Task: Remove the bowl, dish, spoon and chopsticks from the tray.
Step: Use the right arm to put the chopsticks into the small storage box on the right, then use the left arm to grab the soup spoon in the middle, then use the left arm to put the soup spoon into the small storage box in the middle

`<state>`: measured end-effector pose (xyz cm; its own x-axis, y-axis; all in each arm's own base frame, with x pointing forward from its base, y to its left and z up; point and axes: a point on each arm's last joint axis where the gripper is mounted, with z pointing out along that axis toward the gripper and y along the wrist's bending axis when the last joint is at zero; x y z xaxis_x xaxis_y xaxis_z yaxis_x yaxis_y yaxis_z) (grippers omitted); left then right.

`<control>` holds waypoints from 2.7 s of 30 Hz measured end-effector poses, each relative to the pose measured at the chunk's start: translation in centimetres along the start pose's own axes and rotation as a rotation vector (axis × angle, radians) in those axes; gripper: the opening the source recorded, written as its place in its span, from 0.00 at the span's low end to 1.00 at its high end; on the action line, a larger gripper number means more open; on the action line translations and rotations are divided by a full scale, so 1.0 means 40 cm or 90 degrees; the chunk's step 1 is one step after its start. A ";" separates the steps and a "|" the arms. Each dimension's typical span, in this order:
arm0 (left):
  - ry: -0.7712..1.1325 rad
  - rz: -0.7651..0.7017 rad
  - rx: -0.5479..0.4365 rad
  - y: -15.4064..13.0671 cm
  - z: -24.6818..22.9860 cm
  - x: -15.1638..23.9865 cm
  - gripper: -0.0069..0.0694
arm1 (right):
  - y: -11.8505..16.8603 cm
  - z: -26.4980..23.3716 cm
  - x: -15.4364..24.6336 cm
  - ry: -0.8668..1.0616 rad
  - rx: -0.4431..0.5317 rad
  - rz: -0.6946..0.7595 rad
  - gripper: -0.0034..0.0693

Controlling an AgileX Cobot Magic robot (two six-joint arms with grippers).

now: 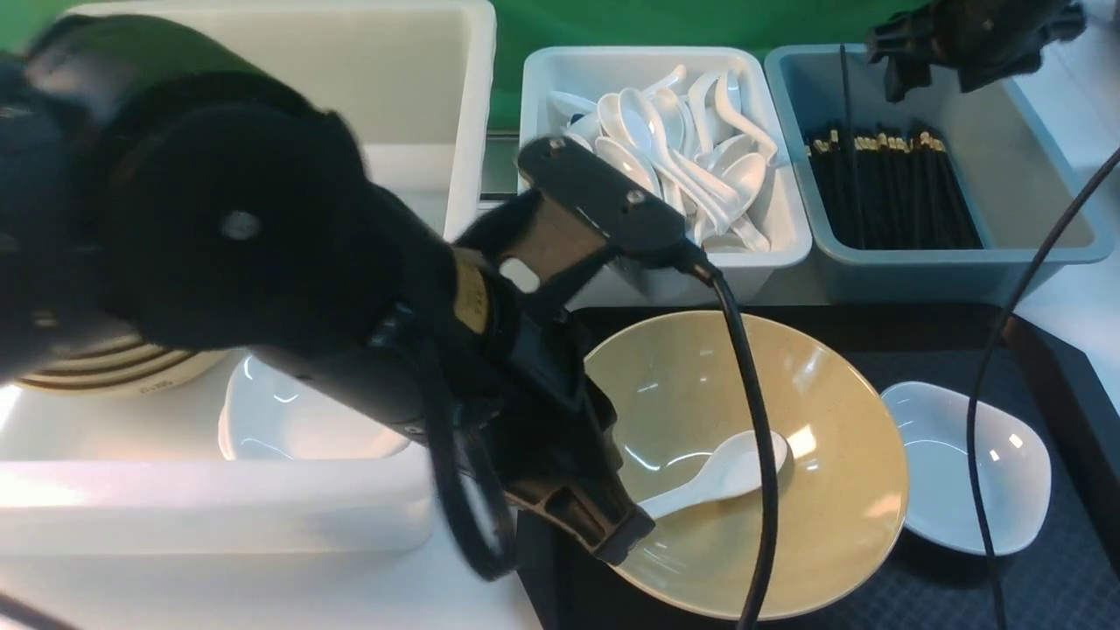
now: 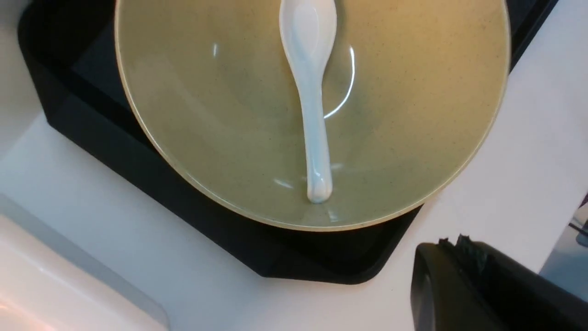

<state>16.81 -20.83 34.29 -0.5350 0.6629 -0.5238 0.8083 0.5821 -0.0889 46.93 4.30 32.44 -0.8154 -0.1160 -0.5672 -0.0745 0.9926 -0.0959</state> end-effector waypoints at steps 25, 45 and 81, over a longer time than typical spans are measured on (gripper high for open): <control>0.031 -0.025 -0.001 -0.012 -0.054 0.146 0.08 | 0.247 -0.478 0.380 0.052 -0.137 -0.282 0.79; 0.253 0.100 0.007 0.061 0.358 -0.135 0.64 | 0.066 -0.649 0.657 -0.061 -0.131 -0.203 0.79; -0.216 -0.149 -0.190 0.472 0.263 -0.404 0.20 | 0.062 -0.621 0.681 -0.062 -0.116 -0.209 0.79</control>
<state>43.31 -25.50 32.15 -0.5429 0.3371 -0.7692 0.5440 0.8389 -0.0162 10.28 4.51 37.06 -0.6738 -0.4223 -0.6063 -0.4301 0.8914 -0.1428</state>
